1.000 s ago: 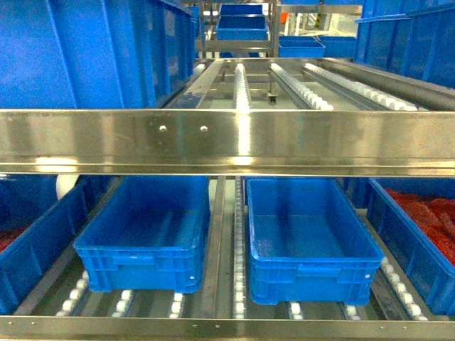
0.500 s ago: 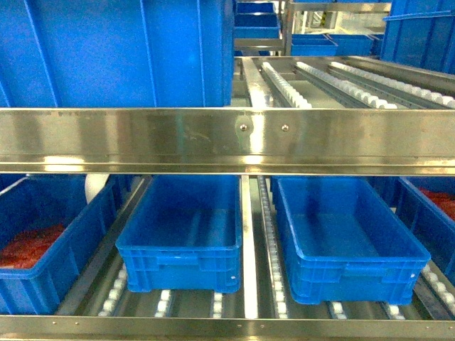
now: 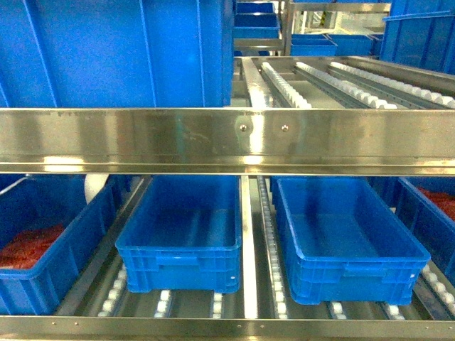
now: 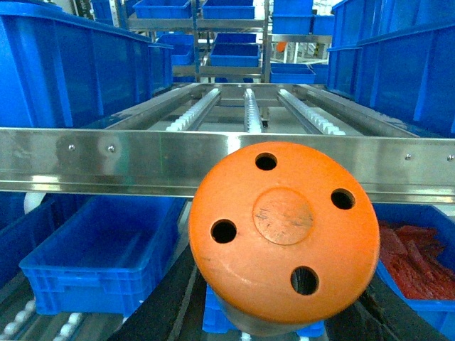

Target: Sort blue parts and orange caps into right shelf containers

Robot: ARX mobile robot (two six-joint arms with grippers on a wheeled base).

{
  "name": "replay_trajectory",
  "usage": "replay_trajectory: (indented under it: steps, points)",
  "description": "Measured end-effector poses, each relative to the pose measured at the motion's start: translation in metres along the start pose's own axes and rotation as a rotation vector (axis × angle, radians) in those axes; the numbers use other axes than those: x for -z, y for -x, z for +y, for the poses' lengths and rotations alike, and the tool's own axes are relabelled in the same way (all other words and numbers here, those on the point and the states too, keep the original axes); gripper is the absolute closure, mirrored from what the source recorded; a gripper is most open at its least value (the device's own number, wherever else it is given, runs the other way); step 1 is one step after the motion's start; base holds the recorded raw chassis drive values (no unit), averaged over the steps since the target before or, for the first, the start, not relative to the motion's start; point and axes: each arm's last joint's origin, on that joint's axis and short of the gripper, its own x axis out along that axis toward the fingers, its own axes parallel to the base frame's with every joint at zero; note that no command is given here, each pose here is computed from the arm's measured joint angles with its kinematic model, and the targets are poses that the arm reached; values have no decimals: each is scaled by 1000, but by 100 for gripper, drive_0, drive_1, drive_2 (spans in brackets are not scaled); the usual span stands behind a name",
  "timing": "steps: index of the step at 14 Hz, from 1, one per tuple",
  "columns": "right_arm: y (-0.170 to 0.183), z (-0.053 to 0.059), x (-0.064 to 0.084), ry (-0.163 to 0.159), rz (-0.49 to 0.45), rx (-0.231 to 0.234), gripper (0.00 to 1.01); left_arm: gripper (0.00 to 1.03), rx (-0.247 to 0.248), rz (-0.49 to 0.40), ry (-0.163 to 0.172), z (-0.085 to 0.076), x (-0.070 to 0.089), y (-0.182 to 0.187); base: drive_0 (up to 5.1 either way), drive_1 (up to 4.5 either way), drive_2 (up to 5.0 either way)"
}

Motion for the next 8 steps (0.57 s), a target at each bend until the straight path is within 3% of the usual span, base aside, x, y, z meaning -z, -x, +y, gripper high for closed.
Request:
replay_trajectory:
  steps: [8]
  points:
    - [0, 0, 0, 0, 0, 2, 60, 60, 0, -1, 0, 0, 0, 0, -494, 247, 247]
